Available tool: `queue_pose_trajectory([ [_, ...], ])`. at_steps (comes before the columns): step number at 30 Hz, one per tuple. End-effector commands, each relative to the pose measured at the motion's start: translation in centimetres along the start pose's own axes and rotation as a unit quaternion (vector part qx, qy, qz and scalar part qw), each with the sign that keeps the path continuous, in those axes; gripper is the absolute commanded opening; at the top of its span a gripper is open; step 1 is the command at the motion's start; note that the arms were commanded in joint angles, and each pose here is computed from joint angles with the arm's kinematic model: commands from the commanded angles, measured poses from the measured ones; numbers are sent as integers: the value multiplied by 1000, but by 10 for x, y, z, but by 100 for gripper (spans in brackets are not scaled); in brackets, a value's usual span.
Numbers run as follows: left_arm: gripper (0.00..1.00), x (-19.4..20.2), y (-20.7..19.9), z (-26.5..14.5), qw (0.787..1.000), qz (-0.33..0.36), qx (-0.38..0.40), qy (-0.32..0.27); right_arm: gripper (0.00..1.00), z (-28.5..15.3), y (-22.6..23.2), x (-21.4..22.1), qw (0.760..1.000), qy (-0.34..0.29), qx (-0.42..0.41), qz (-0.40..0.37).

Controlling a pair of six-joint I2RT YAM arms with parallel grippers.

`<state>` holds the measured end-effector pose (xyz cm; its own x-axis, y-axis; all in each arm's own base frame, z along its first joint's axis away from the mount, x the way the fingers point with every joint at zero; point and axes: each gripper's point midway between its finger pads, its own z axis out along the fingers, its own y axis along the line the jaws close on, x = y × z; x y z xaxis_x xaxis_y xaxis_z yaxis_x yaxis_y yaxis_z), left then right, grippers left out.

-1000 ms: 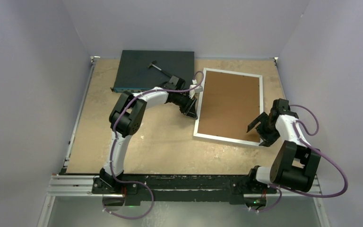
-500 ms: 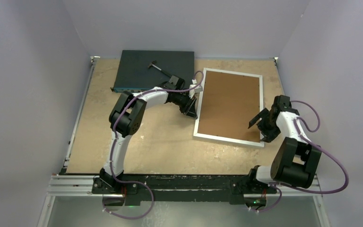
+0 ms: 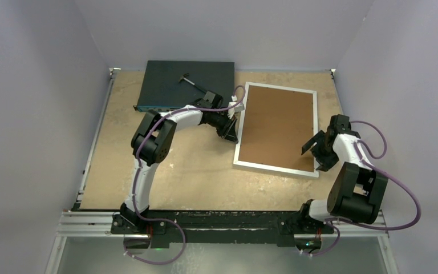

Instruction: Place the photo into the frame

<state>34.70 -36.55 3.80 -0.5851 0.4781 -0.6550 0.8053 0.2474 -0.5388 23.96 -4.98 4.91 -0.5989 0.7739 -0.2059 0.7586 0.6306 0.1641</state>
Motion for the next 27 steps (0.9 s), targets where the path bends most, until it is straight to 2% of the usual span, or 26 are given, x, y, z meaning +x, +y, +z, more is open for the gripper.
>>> queue_pose_trajectory([
  [1, 18, 1, 20, -2, 998, 34, -45, 0, 81, 7, -5, 5, 1000, 9, 5, -2],
  [11, 17, 1, 20, -1, 998, 33, -44, 0, 81, 12, -7, 3, 1000, 3, 9, -6],
  [27, 15, 0, 19, -1, 999, 33, -42, -1, 79, 20, -4, 27, 999, 39, -16, 0],
])
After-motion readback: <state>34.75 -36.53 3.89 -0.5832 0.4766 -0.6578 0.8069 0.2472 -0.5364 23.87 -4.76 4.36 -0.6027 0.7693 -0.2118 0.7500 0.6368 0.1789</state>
